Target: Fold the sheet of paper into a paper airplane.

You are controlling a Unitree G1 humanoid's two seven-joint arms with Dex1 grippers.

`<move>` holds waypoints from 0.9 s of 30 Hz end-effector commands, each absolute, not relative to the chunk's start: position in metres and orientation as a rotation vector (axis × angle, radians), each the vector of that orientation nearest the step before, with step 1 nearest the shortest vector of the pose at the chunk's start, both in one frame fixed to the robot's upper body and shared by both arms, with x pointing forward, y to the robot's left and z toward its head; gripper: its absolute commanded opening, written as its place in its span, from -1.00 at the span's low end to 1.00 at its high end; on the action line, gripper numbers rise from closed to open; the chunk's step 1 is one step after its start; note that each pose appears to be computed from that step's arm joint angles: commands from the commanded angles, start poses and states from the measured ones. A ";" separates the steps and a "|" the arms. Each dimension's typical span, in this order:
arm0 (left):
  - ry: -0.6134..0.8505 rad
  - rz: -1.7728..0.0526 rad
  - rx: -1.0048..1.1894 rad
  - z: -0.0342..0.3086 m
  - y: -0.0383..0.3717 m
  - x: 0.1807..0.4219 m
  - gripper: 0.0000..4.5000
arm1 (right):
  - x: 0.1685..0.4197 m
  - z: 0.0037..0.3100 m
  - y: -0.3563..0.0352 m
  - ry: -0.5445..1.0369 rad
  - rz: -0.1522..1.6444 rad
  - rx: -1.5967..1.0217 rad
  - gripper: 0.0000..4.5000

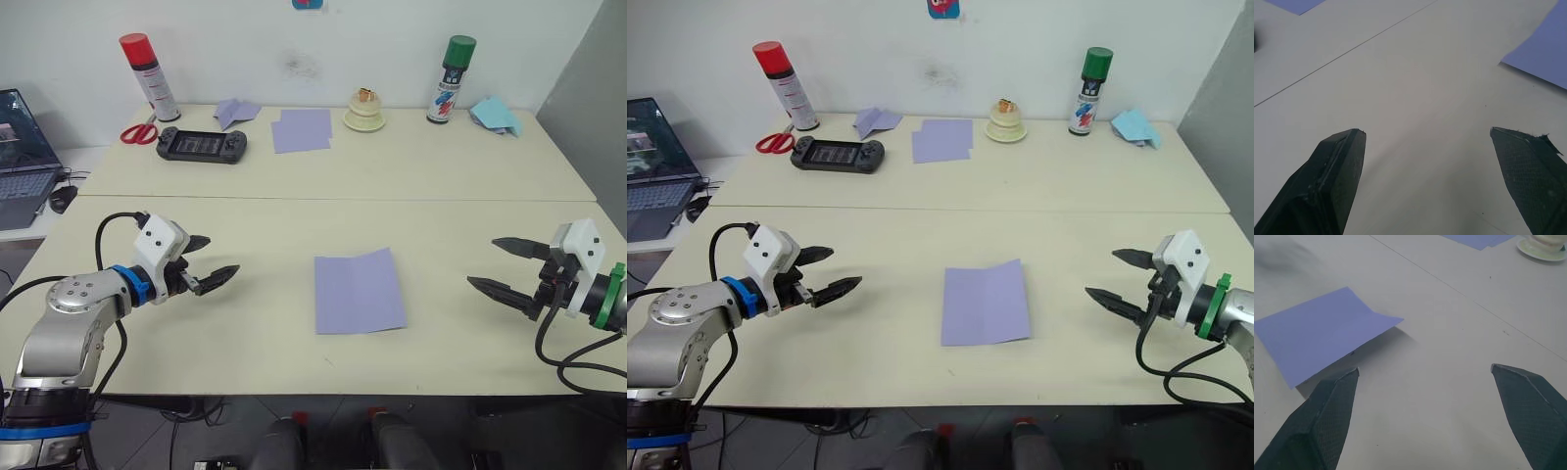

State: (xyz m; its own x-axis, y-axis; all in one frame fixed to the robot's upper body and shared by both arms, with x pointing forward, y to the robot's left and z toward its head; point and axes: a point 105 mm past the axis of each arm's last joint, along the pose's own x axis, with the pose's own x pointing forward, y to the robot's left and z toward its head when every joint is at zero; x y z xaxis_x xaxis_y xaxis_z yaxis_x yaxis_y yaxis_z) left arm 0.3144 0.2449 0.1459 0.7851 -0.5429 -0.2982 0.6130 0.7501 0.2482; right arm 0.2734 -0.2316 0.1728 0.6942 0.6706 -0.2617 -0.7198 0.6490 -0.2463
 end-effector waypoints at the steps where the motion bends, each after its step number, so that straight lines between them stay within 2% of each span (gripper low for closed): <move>1: 0.187 -0.608 0.384 0.154 0.250 0.319 0.98 | 0.272 0.188 -0.235 0.107 0.775 -0.367 1.00; 16: 0.175 -0.599 0.351 0.165 0.253 0.326 0.98 | 0.276 0.188 -0.240 0.112 0.750 -0.380 1.00; 23: 0.096 -0.682 0.288 0.186 0.230 0.327 0.98 | 0.277 0.183 -0.234 0.118 0.756 -0.379 1.00; 27: 0.068 -0.799 0.276 0.195 0.199 0.322 0.61 | 0.280 0.179 -0.230 0.122 0.765 -0.379 1.00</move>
State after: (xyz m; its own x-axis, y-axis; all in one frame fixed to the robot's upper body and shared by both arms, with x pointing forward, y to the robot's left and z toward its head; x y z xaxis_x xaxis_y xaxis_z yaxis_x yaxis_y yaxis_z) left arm 0.3274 0.2151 0.1862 0.7405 -0.6462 -0.1845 0.6721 0.7124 0.2022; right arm 0.2791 -0.2342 0.1696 0.7158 0.6435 -0.2710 -0.6980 0.6699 -0.2529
